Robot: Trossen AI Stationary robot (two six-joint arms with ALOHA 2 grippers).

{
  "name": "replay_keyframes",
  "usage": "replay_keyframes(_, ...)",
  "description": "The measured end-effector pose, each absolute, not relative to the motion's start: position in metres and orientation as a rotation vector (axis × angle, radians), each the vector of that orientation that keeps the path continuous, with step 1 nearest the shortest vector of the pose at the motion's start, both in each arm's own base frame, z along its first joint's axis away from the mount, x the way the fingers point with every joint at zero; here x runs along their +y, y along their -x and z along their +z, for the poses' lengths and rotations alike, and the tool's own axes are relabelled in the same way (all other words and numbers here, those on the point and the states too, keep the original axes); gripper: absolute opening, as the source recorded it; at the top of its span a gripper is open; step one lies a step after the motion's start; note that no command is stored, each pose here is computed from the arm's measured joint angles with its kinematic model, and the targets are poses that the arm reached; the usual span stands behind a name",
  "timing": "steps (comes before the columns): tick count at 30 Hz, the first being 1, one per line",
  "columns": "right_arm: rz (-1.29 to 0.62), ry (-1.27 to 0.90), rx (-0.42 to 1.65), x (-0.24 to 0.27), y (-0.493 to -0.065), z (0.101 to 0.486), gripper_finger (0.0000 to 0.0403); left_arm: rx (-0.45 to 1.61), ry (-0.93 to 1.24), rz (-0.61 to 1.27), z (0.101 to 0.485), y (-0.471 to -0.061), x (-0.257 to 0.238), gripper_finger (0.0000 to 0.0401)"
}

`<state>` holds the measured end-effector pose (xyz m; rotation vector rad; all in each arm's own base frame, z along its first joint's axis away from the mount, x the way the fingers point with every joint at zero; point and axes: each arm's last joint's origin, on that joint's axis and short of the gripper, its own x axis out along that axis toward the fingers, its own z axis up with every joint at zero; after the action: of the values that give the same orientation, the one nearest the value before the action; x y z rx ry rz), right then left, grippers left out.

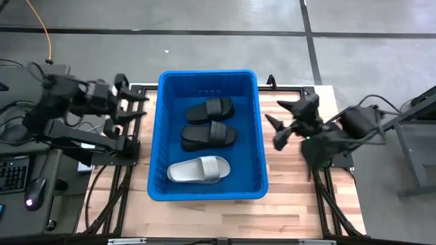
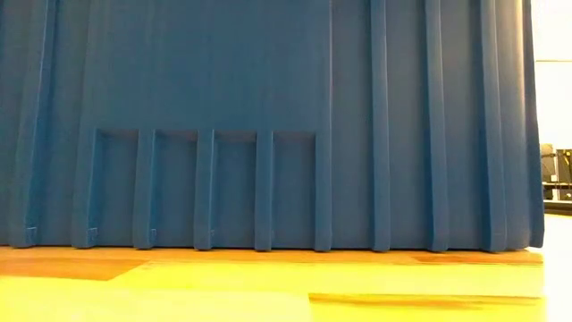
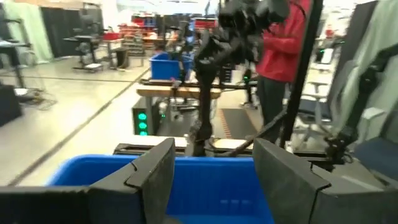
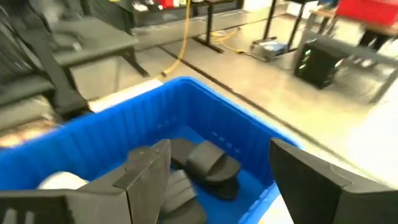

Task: Pick and place slides into bin
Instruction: Return to Home Position

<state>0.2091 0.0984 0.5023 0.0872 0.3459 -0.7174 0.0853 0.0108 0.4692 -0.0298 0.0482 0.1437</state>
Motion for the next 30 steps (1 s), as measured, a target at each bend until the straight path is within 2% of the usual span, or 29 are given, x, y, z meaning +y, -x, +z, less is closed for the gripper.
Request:
replay_keyframes(2, -0.697, -0.147, 0.324, 0.099, -0.200, 0.504, 0.0261, 0.028, 0.036, 0.114, 0.451, -0.090, 0.011, 0.0207)
replay_keyframes(5, -0.636, -0.110, 0.369, 0.108, -0.192, 0.496, 0.0261, 0.003, 0.059, 0.074, 0.423, -0.091, 0.009, 0.0207)
replay_keyframes(7, -0.664, -0.110, 0.318, 0.114, -0.185, 0.485, 0.0261, -0.047, 0.101, 0.053, 0.408, -0.089, 0.009, 0.0207)
replay_keyframes(13, -0.695, -0.177, 0.148, 0.121, -0.152, 0.423, 0.0261, -0.124, 0.147, -0.014, 0.371, -0.078, 0.006, 0.0207)
replay_keyframes(18, -0.669, -0.194, -0.049, 0.111, -0.126, 0.380, 0.0261, -0.198, 0.171, 0.044, 0.362, -0.063, 0.006, 0.0207)
replay_keyframes(22, -0.658, -0.200, -0.034, 0.098, -0.113, 0.362, 0.0261, -0.210, 0.109, 0.101, 0.361, -0.056, 0.007, 0.0207)
replay_keyframes(25, -0.660, -0.173, -0.055, 0.090, -0.107, 0.353, 0.0261, -0.124, 0.007, 0.117, 0.353, -0.054, 0.006, 0.0207)
replay_keyframes(30, -0.665, -0.154, -0.052, 0.074, -0.095, 0.327, 0.0261, 0.034, 0.017, 0.127, 0.337, -0.054, 0.007, 0.0207)
